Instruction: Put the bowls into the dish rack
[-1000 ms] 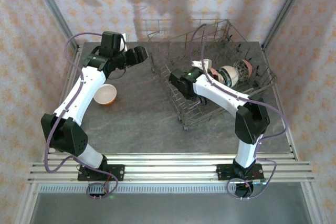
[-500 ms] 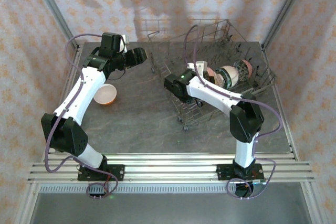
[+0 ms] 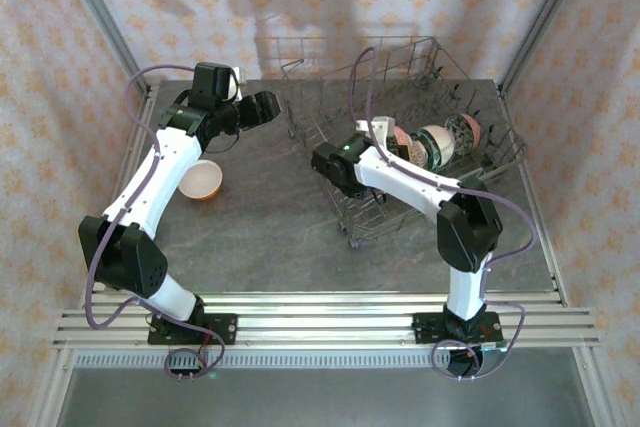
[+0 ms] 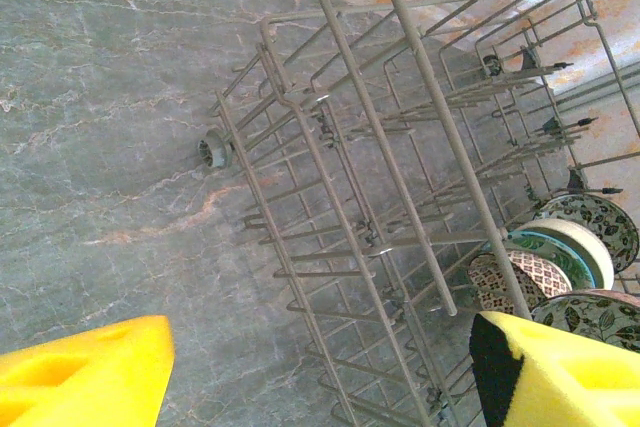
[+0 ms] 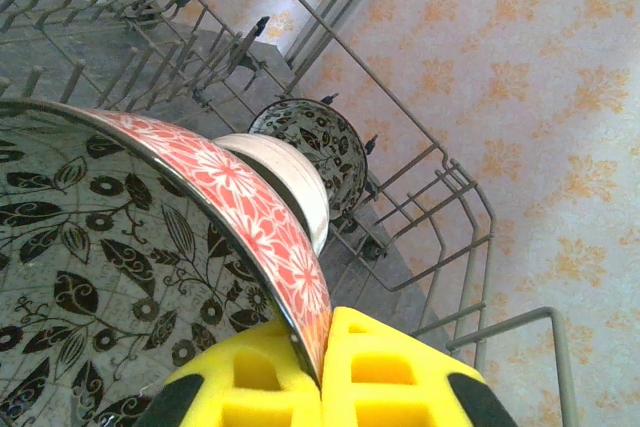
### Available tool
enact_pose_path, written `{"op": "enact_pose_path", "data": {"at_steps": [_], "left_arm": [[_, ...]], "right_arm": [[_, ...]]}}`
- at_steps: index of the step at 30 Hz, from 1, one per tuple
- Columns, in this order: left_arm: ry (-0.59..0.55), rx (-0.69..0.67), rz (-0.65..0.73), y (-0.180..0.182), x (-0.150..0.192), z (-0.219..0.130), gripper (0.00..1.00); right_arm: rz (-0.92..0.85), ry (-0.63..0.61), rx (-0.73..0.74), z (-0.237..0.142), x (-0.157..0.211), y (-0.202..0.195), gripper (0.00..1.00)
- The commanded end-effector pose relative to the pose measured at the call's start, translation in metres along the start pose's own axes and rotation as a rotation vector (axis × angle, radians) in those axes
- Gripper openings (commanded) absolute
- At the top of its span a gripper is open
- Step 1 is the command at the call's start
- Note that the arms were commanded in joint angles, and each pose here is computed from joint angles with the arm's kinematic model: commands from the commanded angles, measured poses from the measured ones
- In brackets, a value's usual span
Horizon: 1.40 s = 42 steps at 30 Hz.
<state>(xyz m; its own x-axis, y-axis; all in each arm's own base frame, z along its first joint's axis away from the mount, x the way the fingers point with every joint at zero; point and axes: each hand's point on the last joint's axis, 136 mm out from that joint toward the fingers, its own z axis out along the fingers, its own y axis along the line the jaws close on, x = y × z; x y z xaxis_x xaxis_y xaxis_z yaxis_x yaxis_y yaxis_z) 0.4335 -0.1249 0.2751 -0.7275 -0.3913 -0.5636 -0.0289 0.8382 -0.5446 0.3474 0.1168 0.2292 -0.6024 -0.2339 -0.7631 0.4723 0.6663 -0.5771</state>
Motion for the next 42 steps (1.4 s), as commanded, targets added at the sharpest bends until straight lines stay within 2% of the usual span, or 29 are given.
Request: {"op": "enact_pose_path", "data": {"at_steps": [1,12,20,42], "left_arm": [[-0.022,0.022,0.013,-0.005,-0.005,-0.011,0.79],[-0.013,0.028,0.008,-0.006,-0.003,-0.011,0.79],[-0.009,0.034,-0.001,-0.006,-0.003,-0.010,0.79],[0.016,0.037,-0.018,-0.009,0.000,-0.011,0.79]], "right_arm": [[-0.132,0.014,0.061,0.018,0.033,0.009,0.00],[-0.113,0.115,-0.031,0.030,0.051,0.022,0.00],[-0.148,0.131,-0.017,0.036,0.056,0.024,0.00],[-0.230,0.005,0.139,0.043,0.020,-0.017,0.00]]}}
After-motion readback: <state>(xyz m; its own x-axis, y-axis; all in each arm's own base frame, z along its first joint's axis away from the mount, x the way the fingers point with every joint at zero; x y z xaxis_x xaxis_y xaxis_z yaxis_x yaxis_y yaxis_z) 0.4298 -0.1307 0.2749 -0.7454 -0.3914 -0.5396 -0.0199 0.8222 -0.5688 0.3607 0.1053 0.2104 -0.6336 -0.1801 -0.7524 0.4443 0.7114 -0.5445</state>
